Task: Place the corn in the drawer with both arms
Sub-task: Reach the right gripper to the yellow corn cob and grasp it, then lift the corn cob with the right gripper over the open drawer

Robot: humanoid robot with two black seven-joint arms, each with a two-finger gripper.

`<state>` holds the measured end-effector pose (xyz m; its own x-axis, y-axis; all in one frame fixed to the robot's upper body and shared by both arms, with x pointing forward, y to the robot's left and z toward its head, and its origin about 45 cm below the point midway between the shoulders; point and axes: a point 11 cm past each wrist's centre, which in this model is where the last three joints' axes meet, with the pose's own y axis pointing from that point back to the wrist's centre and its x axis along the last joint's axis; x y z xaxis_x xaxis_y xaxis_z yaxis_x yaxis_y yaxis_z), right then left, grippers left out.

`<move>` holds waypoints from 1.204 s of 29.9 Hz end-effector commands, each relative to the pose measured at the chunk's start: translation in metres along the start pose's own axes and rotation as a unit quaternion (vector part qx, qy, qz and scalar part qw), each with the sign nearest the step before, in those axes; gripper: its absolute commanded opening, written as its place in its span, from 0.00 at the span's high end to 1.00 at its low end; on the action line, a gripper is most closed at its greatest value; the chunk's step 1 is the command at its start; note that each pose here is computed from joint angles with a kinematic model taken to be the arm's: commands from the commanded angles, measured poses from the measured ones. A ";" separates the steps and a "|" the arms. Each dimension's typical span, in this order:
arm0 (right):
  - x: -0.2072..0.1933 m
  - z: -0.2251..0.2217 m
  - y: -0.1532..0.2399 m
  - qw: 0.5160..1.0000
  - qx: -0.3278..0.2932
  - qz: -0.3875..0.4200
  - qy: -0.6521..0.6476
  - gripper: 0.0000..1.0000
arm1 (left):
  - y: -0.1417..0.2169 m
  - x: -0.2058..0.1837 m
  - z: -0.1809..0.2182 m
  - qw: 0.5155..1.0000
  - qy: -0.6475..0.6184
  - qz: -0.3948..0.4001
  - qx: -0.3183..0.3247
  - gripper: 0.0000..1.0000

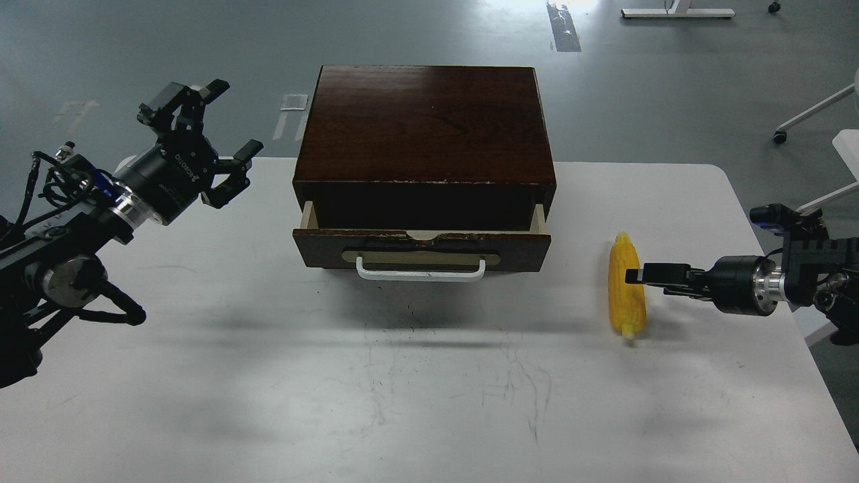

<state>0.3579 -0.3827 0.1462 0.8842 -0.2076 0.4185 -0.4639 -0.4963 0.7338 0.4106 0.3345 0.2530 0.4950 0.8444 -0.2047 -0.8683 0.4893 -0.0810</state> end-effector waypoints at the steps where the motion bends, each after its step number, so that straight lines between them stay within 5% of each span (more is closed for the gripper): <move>1: -0.003 -0.005 -0.014 1.000 0.006 -0.004 -0.002 0.00 | 0.000 0.001 0.001 1.000 -0.001 0.001 0.000 0.01; 10: -0.011 -0.010 -0.027 1.000 0.009 -0.021 0.001 0.09 | 0.001 0.001 0.001 1.000 -0.001 0.001 0.000 0.01; 14: -0.020 -0.005 -0.028 0.999 -0.001 -0.040 0.005 0.63 | 0.001 0.001 0.002 1.000 -0.002 0.001 -0.001 0.01; 20: -0.022 -0.005 -0.027 0.999 -0.002 -0.043 0.005 0.92 | 0.001 0.001 0.002 1.000 -0.002 0.001 -0.001 0.01; 26: 0.002 -0.011 -0.016 1.000 0.000 -0.016 0.016 0.97 | 0.001 0.001 0.002 1.000 -0.003 0.001 -0.001 0.01; 36: 0.132 -0.151 0.056 0.977 0.082 0.090 0.174 0.95 | 0.000 0.001 0.002 1.000 -0.002 0.001 -0.001 0.01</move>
<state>0.4307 -0.3393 0.2808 0.7539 -0.0879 0.6511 -0.5753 -0.5669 0.5896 0.4108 0.3368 0.2548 0.4929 0.8469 -0.1997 -0.8697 0.4868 -0.0818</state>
